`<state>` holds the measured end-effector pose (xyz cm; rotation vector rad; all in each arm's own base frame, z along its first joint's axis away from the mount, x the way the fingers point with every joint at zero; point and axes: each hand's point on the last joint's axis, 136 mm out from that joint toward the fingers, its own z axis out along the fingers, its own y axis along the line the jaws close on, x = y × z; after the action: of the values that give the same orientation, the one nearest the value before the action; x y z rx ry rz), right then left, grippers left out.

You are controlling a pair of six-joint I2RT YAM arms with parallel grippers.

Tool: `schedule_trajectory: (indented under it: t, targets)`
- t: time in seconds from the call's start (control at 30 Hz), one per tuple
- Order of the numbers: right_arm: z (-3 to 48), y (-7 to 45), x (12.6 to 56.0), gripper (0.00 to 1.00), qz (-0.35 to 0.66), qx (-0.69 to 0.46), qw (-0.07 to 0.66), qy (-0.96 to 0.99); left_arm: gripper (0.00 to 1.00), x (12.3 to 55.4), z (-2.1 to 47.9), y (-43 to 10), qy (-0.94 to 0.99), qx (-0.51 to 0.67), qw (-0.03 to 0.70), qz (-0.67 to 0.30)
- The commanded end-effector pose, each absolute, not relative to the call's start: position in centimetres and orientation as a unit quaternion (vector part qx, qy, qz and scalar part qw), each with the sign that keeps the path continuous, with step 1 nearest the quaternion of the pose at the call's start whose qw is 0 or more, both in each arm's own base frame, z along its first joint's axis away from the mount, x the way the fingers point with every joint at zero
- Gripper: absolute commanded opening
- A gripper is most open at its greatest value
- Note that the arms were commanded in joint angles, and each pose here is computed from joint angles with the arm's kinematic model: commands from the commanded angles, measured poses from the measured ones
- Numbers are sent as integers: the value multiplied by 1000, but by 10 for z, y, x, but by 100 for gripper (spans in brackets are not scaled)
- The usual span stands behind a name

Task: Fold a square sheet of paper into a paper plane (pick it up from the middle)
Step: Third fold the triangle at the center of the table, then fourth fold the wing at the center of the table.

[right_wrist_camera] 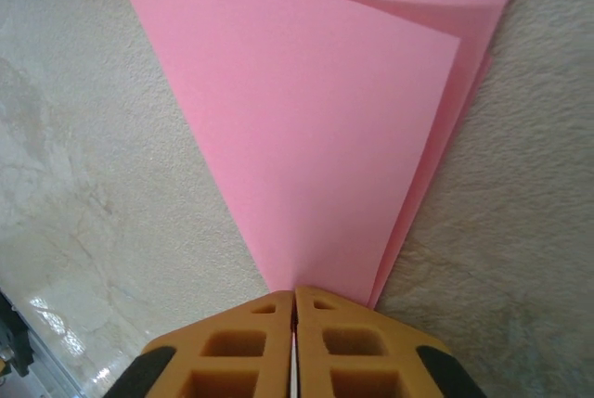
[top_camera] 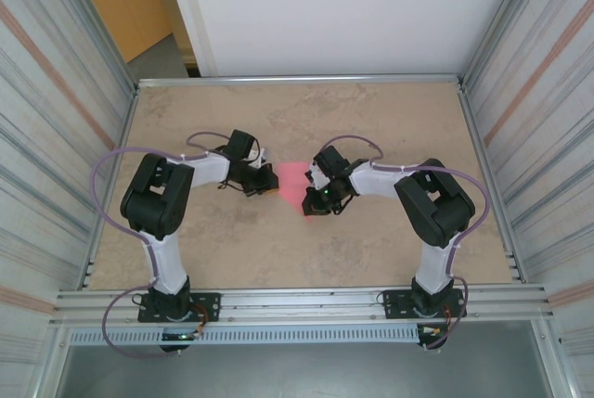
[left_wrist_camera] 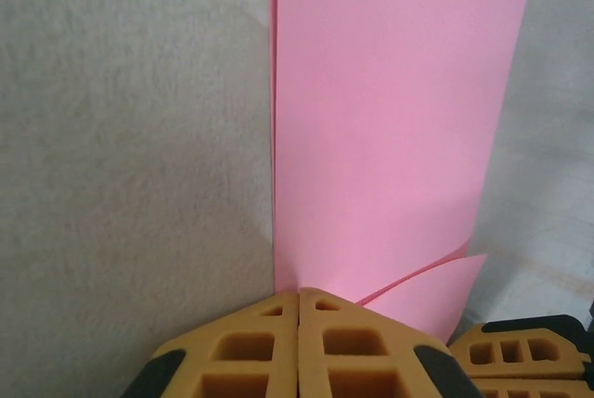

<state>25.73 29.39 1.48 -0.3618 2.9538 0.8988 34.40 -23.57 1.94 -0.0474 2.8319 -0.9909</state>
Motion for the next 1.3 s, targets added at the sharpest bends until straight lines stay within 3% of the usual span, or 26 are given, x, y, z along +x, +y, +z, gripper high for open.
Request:
schedule_trajectory:
  t: [0.0,0.2,0.47,0.87,1.1,1.27]
  targets:
    - [25,281,262,15,260,-93,22,961,8,362,30,-222,948,-15,104,-301]
    - [74,297,292,30,299,-53,107,947,18,373,72,-221,931,-32,151,-331]
    - [83,308,306,40,299,6,165,940,46,351,96,-219,904,-67,175,-385]
    - [51,321,321,38,303,20,131,944,63,328,80,-226,887,-95,134,-432]
    - [30,315,323,37,317,8,97,944,89,327,66,-217,889,-139,134,-415]
    - [20,307,315,36,321,-5,72,944,95,324,63,-218,893,-145,135,-405]
